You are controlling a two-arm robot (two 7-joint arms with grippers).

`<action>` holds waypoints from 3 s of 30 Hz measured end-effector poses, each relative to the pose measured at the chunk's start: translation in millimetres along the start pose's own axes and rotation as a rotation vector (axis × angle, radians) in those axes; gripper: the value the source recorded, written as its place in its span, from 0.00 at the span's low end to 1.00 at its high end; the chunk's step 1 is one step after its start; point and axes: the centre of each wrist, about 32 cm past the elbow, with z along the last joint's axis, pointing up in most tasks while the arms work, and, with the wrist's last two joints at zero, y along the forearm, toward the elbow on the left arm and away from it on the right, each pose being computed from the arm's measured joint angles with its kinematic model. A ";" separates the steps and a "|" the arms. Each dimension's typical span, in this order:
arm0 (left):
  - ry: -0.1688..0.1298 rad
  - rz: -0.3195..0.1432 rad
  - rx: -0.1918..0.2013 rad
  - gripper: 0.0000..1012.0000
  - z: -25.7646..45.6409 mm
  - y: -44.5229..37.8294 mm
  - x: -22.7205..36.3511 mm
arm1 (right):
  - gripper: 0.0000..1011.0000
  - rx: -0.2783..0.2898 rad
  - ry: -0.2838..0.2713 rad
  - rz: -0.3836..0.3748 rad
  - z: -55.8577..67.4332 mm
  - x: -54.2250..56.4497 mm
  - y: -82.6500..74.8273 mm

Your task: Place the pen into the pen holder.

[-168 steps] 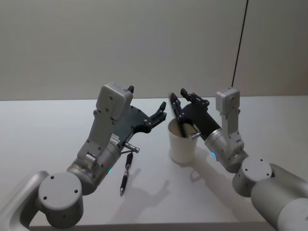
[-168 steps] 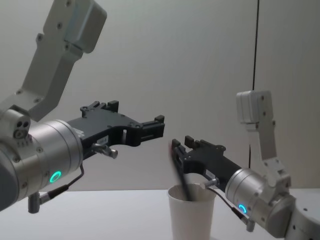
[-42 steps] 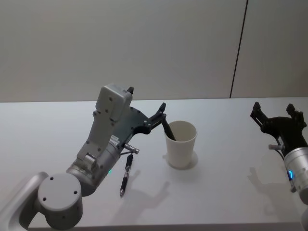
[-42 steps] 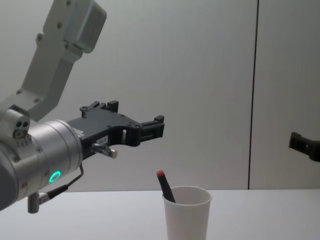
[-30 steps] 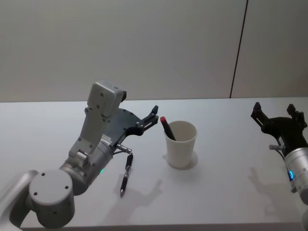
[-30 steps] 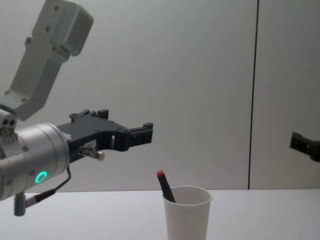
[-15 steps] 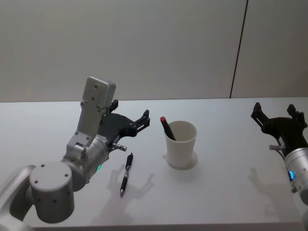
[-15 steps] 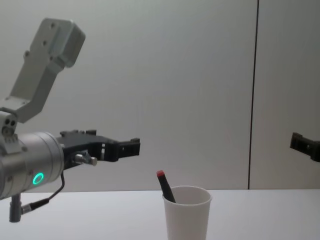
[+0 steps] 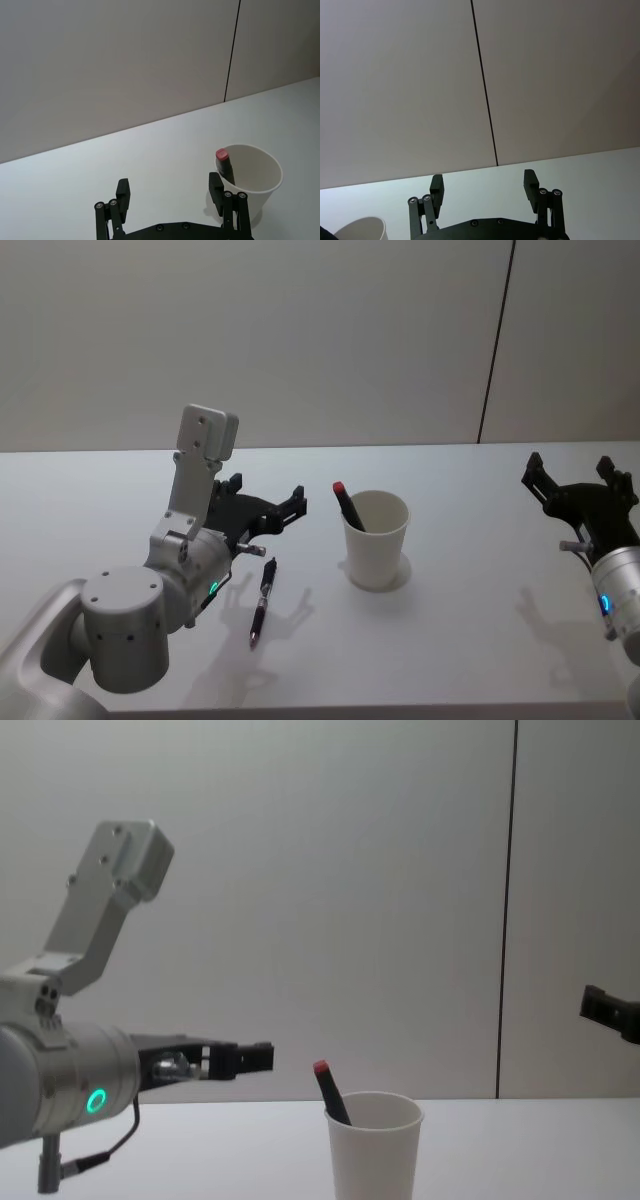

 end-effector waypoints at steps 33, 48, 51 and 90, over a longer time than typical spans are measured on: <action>0.049 0.032 0.231 0.99 -30.5 -6.3 -0.9 | 0.99 0.000 0.000 0.000 0.0 0.0 0.0; 0.035 0.026 0.283 0.99 -43.8 -12.0 -2.4 | 0.99 0.000 0.000 0.000 0.0 0.0 0.0; 0.022 0.024 0.295 0.99 -44.9 -14.1 -2.4 | 0.99 0.000 0.000 0.000 0.0 0.0 0.0; -0.060 0.035 0.407 0.90 -59.8 -26.2 3.1 | 0.99 0.000 0.000 0.000 0.0 0.0 0.0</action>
